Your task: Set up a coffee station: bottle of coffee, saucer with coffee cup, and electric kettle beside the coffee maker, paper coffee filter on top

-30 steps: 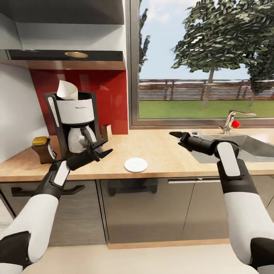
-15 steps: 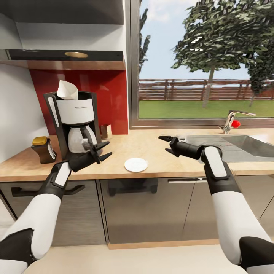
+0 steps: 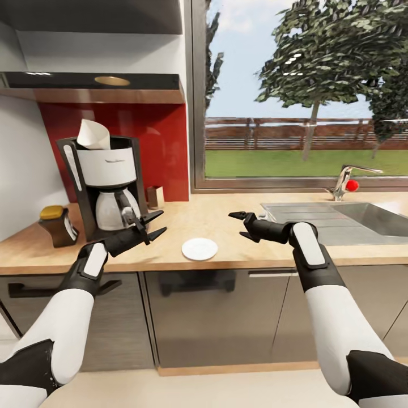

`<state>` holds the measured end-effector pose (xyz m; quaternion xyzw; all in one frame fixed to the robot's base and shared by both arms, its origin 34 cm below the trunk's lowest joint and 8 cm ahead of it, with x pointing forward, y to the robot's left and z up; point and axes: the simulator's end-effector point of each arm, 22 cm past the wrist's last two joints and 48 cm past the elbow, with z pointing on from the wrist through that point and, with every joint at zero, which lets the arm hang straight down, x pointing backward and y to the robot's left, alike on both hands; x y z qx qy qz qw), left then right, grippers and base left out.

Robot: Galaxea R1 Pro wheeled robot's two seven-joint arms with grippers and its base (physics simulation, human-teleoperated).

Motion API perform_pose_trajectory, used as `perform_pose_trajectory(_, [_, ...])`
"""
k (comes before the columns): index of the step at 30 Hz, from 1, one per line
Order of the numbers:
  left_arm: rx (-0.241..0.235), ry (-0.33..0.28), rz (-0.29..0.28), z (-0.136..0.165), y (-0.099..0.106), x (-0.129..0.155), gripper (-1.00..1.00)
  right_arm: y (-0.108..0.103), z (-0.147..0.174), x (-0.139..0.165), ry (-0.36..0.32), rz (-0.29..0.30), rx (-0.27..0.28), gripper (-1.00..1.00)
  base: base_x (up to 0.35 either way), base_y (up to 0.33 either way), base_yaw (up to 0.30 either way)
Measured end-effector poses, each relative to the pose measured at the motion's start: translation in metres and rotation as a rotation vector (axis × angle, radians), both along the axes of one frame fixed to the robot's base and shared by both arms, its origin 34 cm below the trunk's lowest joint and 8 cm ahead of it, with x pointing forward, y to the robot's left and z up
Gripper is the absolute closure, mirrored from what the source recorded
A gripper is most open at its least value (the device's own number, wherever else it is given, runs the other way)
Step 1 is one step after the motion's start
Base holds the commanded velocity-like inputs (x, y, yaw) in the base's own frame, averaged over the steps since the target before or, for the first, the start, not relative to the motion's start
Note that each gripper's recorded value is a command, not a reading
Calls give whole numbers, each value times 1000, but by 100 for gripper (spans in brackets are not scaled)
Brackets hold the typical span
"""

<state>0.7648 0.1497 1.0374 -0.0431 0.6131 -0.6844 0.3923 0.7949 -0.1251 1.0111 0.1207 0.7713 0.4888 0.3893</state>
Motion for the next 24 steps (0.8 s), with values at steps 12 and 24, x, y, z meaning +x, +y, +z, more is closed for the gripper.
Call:
perform_pose_trajectory(12, [-1,1,-4,0,-2,0,-100,5,3,-2,30,8,51,-100,78,-95,0])
perform_pose_trajectory(24, [-7,-7,-13,3,-10,-2,-100,6,2,-3,41,9,61,-100,-8,-139,0])
